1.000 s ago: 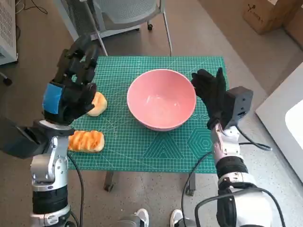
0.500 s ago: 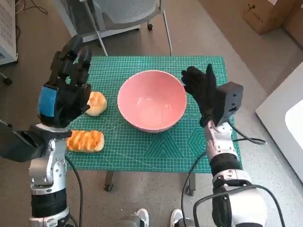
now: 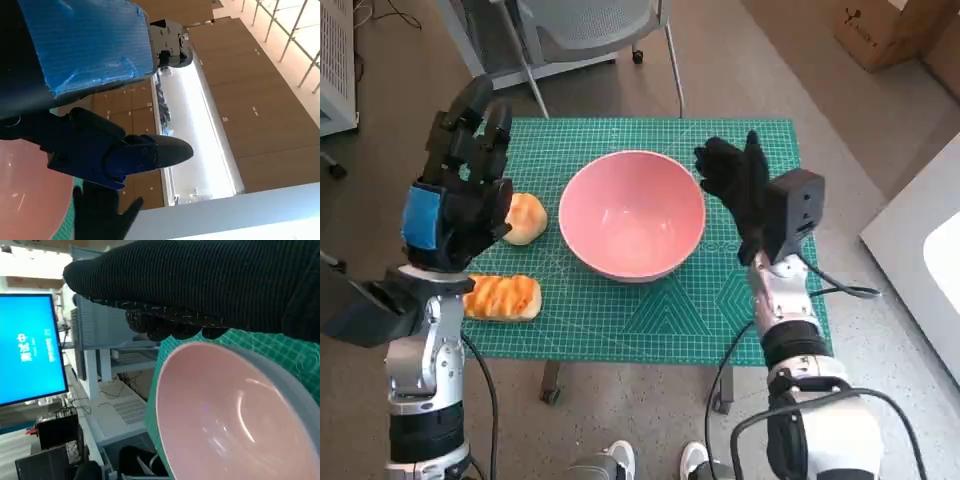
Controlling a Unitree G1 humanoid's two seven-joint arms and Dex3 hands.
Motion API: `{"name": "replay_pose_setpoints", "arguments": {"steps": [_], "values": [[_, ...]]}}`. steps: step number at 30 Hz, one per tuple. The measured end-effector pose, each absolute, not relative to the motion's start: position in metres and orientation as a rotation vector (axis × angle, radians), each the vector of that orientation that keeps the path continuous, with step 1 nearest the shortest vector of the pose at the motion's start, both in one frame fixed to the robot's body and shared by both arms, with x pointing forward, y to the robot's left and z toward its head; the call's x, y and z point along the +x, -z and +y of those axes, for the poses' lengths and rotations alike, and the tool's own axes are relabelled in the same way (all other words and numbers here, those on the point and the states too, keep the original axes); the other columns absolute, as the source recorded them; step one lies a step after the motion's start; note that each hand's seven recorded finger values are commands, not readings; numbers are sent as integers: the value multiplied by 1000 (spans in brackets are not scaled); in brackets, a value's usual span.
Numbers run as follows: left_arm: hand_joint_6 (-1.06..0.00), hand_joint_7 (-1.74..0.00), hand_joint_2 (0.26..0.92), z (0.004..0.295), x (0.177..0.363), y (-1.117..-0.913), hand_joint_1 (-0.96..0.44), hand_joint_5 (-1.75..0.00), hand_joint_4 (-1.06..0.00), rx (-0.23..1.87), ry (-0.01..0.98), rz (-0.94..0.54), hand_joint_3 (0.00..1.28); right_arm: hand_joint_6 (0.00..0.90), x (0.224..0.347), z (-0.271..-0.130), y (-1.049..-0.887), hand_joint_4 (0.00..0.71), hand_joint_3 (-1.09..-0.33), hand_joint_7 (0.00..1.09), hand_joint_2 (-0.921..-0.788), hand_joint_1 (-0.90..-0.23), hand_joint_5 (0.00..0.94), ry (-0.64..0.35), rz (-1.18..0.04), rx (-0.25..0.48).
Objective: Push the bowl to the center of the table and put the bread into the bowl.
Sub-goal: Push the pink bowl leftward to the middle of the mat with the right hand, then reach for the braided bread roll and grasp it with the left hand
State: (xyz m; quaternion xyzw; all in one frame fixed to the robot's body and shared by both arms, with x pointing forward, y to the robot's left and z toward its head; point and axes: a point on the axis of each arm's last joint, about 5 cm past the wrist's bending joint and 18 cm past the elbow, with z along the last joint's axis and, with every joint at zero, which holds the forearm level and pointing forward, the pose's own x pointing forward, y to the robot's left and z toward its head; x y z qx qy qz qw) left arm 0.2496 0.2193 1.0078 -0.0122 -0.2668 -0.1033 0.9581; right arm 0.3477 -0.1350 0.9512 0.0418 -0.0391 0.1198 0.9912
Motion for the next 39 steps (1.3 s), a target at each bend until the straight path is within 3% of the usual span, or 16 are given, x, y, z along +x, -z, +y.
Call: {"name": "replay_pose_setpoints", "arguments": {"steps": [8, 13, 19, 25, 32, 36, 39], "values": [[1, -424, 921, 219, 250, -1008, -731, -13, -68, -20, 211, -540, 446, 347, 351, -152, -979, 223, -704, 30, -921, -612, 9, -235, -334, 100], [1, -421, 921, 217, 250, -1008, -728, -12, -67, -12, 221, -538, 450, 350, 350, -157, -1003, 228, -666, 29, -921, -610, 7, -294, -584, 114], [1, -412, 921, 218, 251, -1009, -726, -10, -65, 5, 241, -537, 456, 353, 344, -163, -1015, 224, -615, 27, -921, -603, 3, -369, -764, 98], [1, -409, 921, 223, 250, -1011, -720, -9, -65, 35, 258, -537, 455, 392, 339, -168, -1015, 233, -548, 41, -921, -622, 6, -412, -826, 106], [1, -408, 921, 233, 245, -1017, -732, -12, -74, 103, 277, -529, 456, 413, 331, -172, -1017, 250, -529, 44, -921, -623, 11, -433, -883, 105], [1, -411, 921, 240, 239, -1023, -709, -12, -77, 166, 299, -523, 369, 418, 327, -172, -1017, 254, -525, 42, -921, -622, 10, -444, -898, 103], [1, -422, 817, 244, 231, -1029, -551, -11, -78, 248, 313, -506, 264, 416, 326, -172, -1016, 254, -524, 38, -921, -621, 9, -449, -899, 104]]}}
